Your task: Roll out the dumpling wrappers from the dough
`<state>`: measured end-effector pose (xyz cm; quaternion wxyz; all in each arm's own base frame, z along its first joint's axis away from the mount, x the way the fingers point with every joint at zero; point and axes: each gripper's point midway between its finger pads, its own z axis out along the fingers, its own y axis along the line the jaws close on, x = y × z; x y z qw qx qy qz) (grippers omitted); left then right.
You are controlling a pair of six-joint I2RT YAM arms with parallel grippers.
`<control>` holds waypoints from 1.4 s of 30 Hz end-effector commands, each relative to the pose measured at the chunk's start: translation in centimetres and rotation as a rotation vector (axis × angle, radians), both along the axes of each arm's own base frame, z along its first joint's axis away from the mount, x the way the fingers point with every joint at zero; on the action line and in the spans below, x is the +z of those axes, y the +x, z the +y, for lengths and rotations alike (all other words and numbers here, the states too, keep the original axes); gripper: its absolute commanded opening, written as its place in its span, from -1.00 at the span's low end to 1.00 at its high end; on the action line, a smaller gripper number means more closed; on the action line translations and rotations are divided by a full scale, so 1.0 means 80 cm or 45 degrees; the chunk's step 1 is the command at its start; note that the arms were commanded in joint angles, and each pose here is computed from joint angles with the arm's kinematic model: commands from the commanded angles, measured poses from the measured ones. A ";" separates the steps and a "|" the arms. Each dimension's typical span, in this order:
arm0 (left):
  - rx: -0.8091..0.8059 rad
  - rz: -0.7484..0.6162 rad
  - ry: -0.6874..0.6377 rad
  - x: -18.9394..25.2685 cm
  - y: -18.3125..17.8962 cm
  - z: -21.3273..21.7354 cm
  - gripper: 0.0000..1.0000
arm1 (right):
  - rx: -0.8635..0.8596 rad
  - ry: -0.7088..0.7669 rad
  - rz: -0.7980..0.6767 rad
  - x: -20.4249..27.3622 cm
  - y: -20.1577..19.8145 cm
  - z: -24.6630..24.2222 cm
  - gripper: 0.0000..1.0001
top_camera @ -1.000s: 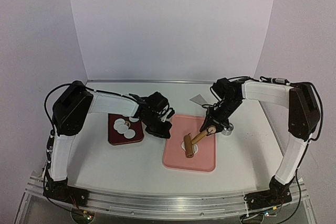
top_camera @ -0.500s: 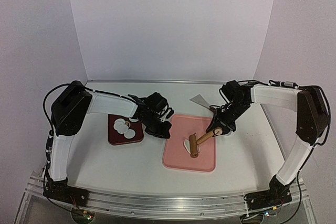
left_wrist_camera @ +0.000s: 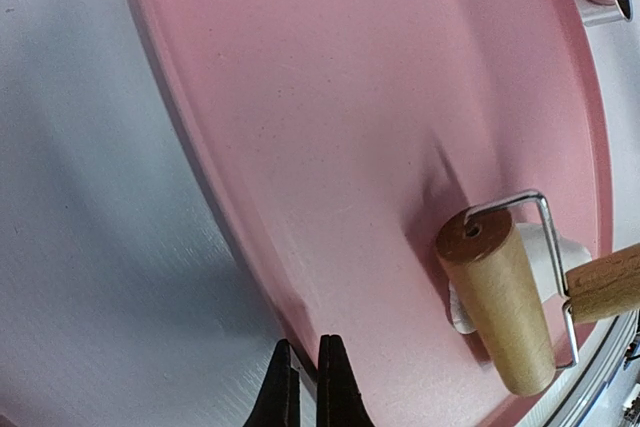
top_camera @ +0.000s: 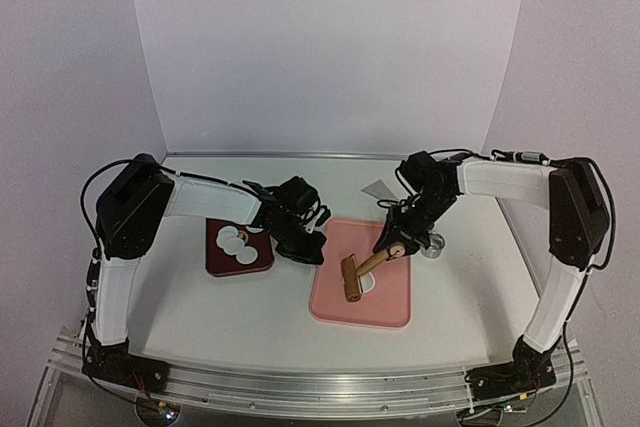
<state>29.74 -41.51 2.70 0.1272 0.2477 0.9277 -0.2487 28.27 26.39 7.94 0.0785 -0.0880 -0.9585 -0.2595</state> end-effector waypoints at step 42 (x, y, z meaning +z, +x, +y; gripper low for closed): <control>-0.039 -0.027 -0.013 0.023 -0.002 -0.006 -1.00 | -0.045 -0.628 0.171 -0.090 -0.045 -0.145 -1.00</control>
